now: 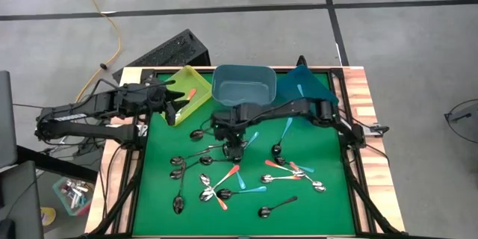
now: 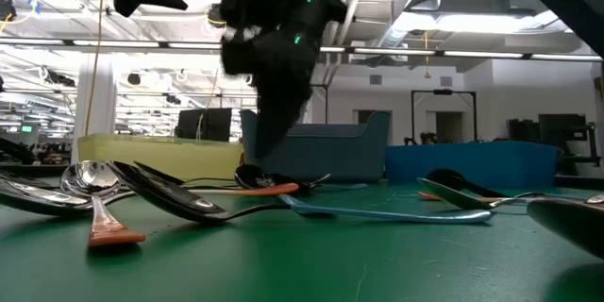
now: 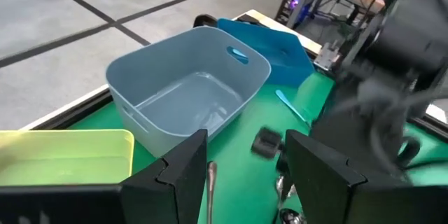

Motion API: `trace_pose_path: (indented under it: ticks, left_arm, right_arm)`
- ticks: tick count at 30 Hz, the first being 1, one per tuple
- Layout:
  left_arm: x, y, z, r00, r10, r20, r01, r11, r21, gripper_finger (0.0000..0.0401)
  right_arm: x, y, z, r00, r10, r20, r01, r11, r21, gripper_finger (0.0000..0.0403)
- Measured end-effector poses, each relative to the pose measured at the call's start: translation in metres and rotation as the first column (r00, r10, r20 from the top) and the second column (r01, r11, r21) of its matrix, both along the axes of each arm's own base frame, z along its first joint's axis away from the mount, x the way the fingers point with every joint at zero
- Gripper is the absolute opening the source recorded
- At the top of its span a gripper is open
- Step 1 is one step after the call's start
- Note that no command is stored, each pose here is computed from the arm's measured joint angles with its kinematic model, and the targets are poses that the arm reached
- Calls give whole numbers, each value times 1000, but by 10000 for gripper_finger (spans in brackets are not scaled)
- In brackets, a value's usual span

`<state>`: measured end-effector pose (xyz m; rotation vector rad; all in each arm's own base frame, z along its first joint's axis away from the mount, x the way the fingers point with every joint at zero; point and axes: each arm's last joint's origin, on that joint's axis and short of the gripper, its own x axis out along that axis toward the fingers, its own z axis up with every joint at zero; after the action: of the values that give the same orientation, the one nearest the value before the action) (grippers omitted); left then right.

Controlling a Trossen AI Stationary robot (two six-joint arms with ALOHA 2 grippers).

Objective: Sort silverware by color (type)
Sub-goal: Put the black spoon into the light blue bin

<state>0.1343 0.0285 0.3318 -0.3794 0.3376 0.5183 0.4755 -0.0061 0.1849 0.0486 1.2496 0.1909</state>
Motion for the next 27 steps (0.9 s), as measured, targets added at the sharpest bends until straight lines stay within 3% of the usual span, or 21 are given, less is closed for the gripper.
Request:
trace_pose_path:
  ticks: [7,15,20,27]
  left_arm:
    - [0,0,0,1000,-8,-8,9,1000,15,176]
    - [0,0,0,1000,-10,-9,10,1000,16,176]
    - [0,0,0,1000,-10,-8,10,1000,16,176]
    - [0,0,0,1000,-8,-6,8,1000,17,176]
  right_arm:
    - [-1,19,-30,992,-22,-123,9,995,-99,177]
    - [-1,19,-35,978,-156,-136,137,980,-143,163]
    - [-1,16,-37,971,-197,-139,171,969,-178,118]
    - [-1,16,-37,961,-241,-136,214,959,-185,19]
